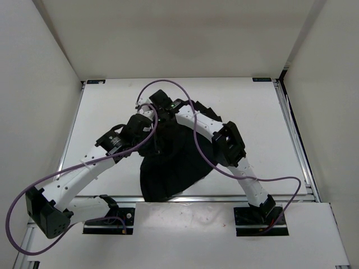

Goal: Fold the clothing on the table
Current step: Flatten the skirt out

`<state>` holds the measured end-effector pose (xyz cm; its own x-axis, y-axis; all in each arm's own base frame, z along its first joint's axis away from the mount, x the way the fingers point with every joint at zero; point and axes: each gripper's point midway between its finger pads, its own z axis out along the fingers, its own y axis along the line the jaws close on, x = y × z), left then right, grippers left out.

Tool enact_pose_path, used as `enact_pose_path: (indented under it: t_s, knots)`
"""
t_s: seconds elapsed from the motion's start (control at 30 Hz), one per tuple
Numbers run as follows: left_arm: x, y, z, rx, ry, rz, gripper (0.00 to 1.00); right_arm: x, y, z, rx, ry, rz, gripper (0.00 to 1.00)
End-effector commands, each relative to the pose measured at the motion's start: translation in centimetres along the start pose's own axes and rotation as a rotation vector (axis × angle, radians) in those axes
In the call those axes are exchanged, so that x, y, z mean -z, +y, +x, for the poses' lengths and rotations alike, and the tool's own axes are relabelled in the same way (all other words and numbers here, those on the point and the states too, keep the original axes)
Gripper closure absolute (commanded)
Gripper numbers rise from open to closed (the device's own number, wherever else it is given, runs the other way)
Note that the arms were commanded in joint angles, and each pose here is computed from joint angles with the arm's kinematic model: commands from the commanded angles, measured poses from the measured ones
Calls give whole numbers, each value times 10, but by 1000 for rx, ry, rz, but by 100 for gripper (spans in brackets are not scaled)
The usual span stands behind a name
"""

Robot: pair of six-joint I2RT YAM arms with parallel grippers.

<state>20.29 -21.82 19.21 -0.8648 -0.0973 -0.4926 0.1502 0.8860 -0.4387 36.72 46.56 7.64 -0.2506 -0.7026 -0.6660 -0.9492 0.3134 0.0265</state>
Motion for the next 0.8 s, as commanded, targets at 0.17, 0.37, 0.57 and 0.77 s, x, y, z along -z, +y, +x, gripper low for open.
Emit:
enact_pose_path:
  t_s: [0.17, 0.37, 0.57, 0.77]
  knots:
    - [24, 9, 5, 47, -35, 55, 100, 66, -123, -40, -24, -78, 458, 100]
    - [43, 50, -18, 114, -135, 13, 100, 176, -207, -40, -145, -162, 635, 100]
    - [47, 63, -46, 111, -224, -1, 100, 280, -212, -18, -270, -207, 621, 100]
    - [28, 50, -44, 95, -233, -3, 100, 337, -166, 22, -296, -265, 482, 100]
